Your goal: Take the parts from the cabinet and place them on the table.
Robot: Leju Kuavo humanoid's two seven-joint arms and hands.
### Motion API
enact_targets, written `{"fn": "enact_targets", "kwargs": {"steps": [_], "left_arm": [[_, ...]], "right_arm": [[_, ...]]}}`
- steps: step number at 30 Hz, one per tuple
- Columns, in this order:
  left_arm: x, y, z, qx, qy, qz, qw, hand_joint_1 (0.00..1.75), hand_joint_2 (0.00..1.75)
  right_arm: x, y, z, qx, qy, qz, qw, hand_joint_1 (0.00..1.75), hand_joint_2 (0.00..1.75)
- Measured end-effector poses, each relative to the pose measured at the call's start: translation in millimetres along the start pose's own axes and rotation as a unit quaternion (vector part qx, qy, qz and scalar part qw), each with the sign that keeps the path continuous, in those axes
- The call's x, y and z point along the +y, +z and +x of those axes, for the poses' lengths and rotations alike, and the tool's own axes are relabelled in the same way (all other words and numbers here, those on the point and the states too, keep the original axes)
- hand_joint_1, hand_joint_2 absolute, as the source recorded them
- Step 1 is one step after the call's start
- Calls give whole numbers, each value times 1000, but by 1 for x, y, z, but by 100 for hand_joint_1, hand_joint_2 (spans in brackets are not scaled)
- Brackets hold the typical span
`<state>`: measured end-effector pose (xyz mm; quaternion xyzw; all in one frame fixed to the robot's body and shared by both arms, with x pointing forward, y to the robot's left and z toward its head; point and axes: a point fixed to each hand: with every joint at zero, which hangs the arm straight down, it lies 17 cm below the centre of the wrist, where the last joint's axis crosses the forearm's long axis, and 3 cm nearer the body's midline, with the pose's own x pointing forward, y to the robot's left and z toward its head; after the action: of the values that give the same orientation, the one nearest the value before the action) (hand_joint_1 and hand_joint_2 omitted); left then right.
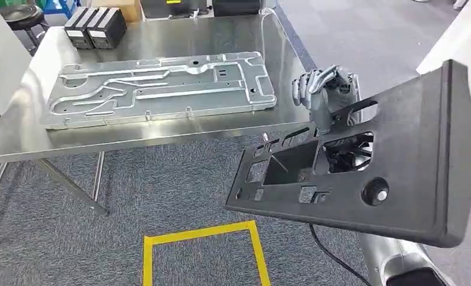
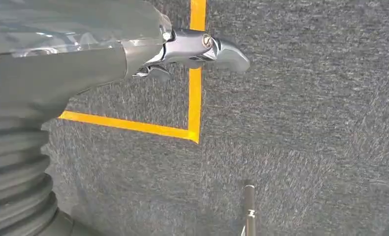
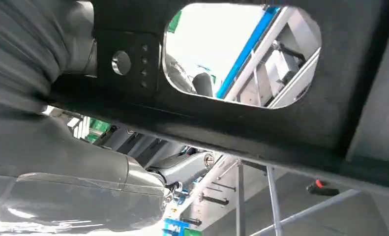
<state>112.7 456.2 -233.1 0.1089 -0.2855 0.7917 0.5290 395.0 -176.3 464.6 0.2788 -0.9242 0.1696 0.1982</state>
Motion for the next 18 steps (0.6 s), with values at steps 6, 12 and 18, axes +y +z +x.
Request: {"fn": "enact_targets", "kwargs": {"steps": [6, 12, 18], "left_arm": [[-1, 1, -1, -1, 1, 0, 1000, 0, 175], [-3, 1, -1, -2, 2, -2, 1000, 0, 175], [8, 0, 3, -6, -3, 4, 1000, 0, 175]], "right_arm": [[-1, 0, 1, -1, 0, 0, 1000, 175, 175], [-1, -3, 5, -7, 3, 3, 1000, 175, 175], [1, 2, 3, -2, -1, 1, 1000, 175, 175]]}}
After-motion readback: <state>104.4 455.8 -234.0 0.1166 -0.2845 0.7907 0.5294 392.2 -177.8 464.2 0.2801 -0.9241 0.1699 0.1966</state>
